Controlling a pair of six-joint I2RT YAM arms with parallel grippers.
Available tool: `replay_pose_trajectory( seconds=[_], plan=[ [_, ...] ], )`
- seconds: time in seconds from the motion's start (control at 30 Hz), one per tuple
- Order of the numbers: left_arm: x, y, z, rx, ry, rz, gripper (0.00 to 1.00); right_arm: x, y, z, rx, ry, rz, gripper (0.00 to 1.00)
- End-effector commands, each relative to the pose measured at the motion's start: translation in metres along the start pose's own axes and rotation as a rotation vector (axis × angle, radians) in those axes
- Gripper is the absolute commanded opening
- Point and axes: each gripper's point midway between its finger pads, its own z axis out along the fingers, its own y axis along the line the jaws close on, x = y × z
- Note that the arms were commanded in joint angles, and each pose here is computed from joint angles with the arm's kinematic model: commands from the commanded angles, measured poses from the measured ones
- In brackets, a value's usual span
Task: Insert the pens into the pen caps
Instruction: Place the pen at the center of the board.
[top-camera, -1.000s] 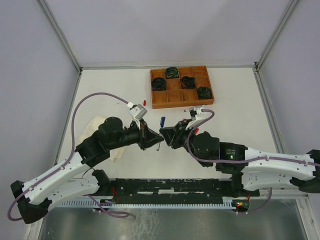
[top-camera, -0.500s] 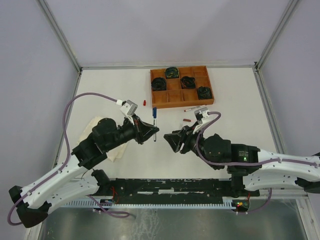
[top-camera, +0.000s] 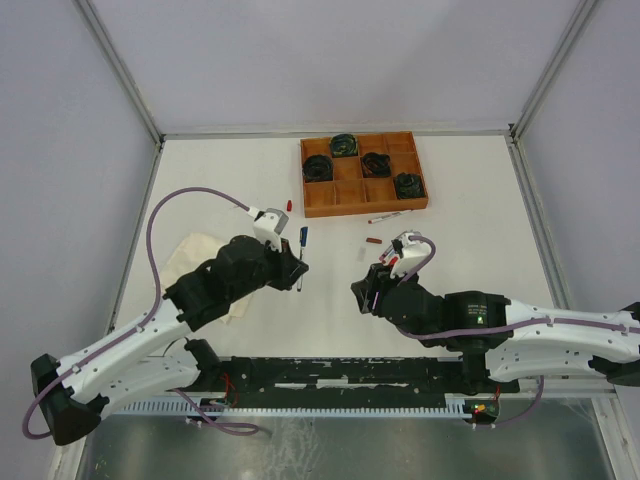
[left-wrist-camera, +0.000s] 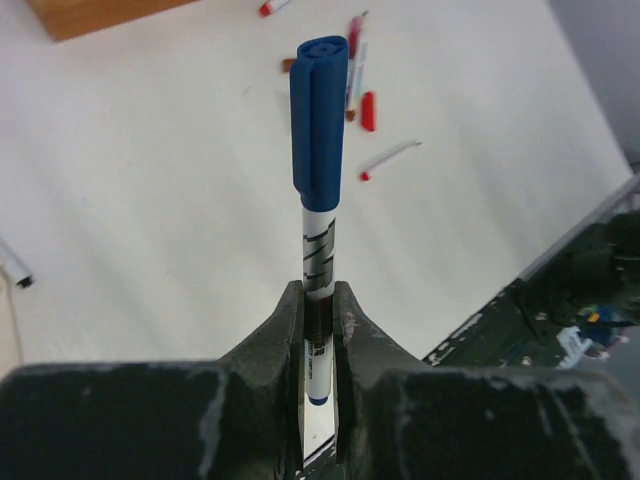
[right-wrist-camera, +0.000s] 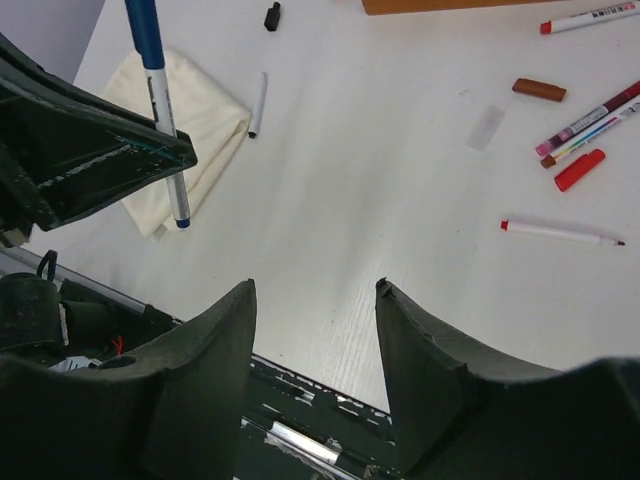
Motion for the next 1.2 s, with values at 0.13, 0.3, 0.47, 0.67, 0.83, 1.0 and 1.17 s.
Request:
replay_pose_trajectory(
  seconds=[0.13,0.3,0.47,0.67,0.83,1.0,1.17],
  plan=[
    [0.034,0.043,0.030,-0.260,0.155,-0.034,0.03,0.005,-0.019,0.001,0.093,0.003,0.021,0.59],
    [0.044,0.059,0.052,-0.352,0.195,-0.036,0.03,0.014,-0.014,-0.003,0.064,0.065,-0.008,0.60],
    [0.064,0.078,0.077,-0.428,0.295,-0.073,0.03,0.022,-0.023,-0.005,0.078,0.090,-0.012,0.61],
    [0.090,0.101,0.101,-0.476,0.366,-0.155,0.03,0.025,-0.025,-0.009,0.063,0.111,-0.044,0.64],
    [0.094,0.119,0.113,-0.535,0.393,-0.172,0.03,0.029,-0.033,-0.010,0.089,0.129,-0.076,0.66],
    [0.103,0.133,0.123,-0.584,0.443,-0.180,0.03,0.034,-0.038,-0.009,0.108,0.146,-0.101,0.66],
    [0.110,0.141,0.128,-0.617,0.464,-0.188,0.11,0.040,-0.041,-0.008,0.122,0.166,-0.126,0.67]
  ],
)
